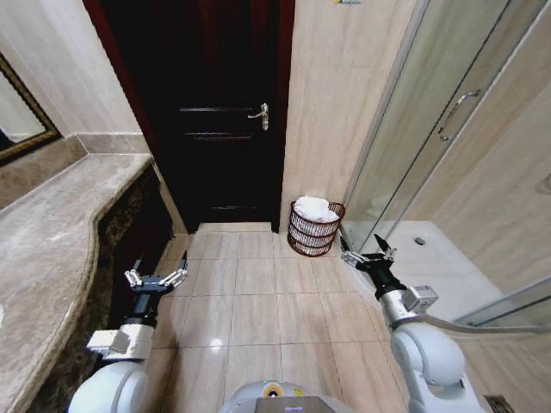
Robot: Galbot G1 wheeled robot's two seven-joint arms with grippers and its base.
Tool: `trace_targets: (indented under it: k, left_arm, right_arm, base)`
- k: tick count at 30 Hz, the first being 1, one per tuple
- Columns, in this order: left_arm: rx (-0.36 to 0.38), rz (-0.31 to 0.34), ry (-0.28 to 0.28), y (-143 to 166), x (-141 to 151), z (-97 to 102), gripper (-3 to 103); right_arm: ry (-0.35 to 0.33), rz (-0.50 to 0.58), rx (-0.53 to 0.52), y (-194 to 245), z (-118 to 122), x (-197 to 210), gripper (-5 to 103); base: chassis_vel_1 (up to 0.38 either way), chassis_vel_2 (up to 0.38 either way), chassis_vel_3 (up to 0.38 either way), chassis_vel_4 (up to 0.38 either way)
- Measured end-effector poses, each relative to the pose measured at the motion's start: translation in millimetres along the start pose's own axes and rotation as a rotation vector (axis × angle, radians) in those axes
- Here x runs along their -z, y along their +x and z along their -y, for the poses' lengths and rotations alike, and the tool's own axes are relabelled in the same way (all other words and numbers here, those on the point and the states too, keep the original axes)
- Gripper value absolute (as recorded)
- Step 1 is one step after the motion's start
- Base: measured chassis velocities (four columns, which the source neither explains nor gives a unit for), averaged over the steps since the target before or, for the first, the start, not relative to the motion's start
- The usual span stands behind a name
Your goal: Discard the used towel into the hamper.
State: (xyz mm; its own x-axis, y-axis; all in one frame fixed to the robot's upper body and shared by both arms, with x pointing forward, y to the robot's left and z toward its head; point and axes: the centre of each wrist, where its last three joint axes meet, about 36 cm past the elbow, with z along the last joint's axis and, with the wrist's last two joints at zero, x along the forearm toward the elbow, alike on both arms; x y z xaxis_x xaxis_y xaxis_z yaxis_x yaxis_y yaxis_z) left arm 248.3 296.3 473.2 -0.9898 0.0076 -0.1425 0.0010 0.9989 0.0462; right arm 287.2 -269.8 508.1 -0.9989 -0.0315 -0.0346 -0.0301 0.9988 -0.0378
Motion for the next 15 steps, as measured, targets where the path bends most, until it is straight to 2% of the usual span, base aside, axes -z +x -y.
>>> trace_targets:
  k: [15]
  left_arm:
    - [0.003, 0.006, 0.011, -0.8, -2.6, -3.3, 100]
  right_arm:
    - [-0.004, 0.003, 0.001, 1.2, -3.0, 3.0, 100]
  base:
    - [0.0, 0.0, 0.0, 0.0]
